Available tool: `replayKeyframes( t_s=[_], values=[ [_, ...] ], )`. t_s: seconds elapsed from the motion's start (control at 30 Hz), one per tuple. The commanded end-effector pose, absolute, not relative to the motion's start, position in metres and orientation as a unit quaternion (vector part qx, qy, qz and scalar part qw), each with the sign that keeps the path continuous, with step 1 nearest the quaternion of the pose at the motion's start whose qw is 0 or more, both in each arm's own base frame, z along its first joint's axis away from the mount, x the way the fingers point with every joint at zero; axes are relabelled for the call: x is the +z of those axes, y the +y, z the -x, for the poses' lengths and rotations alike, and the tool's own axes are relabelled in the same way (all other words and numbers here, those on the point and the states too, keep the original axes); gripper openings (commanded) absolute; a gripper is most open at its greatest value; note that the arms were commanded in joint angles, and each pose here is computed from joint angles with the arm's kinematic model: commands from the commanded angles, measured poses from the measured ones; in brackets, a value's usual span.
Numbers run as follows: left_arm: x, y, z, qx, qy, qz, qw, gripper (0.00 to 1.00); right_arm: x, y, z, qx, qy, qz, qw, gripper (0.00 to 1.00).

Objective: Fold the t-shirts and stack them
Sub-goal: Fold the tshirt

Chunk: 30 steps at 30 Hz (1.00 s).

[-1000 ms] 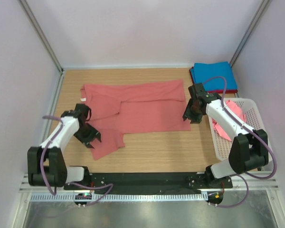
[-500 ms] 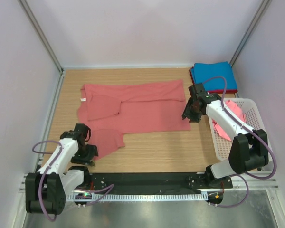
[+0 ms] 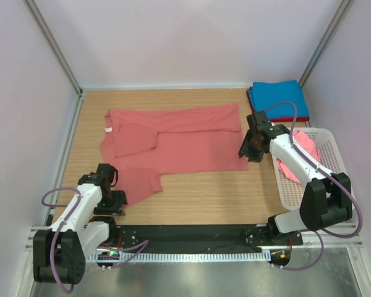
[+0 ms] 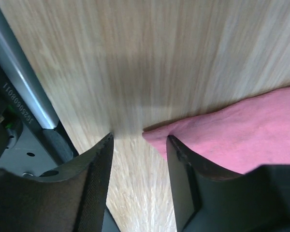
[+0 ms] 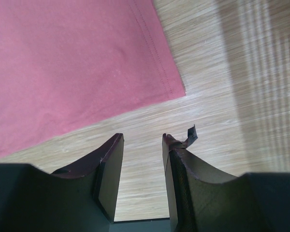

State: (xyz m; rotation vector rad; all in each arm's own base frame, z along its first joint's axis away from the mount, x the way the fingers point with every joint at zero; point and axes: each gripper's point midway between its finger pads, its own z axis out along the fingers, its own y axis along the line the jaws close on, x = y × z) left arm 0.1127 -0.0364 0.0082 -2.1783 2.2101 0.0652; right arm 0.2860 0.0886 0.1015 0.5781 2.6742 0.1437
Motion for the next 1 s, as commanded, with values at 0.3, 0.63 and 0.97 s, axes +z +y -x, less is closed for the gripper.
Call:
replayKeyframes(
  t_s=[0.3,0.63,0.97],
  values=[
    [0.015,-0.015,-0.144,0.043,0.72,0.687,0.084,0.0,0.111,0.073,-0.302,0.005,0.932,-0.285,0.222,0.46],
    [0.053,0.001,-0.16,0.052,0.715,0.684,0.138,0.0,0.085,0.069,-0.294,-0.016,0.932,-0.302,0.201,0.45],
    [0.065,-0.003,-0.165,0.039,0.71,0.69,0.135,0.0,0.05,0.067,-0.293,-0.03,0.917,-0.352,0.186,0.47]
  ],
)
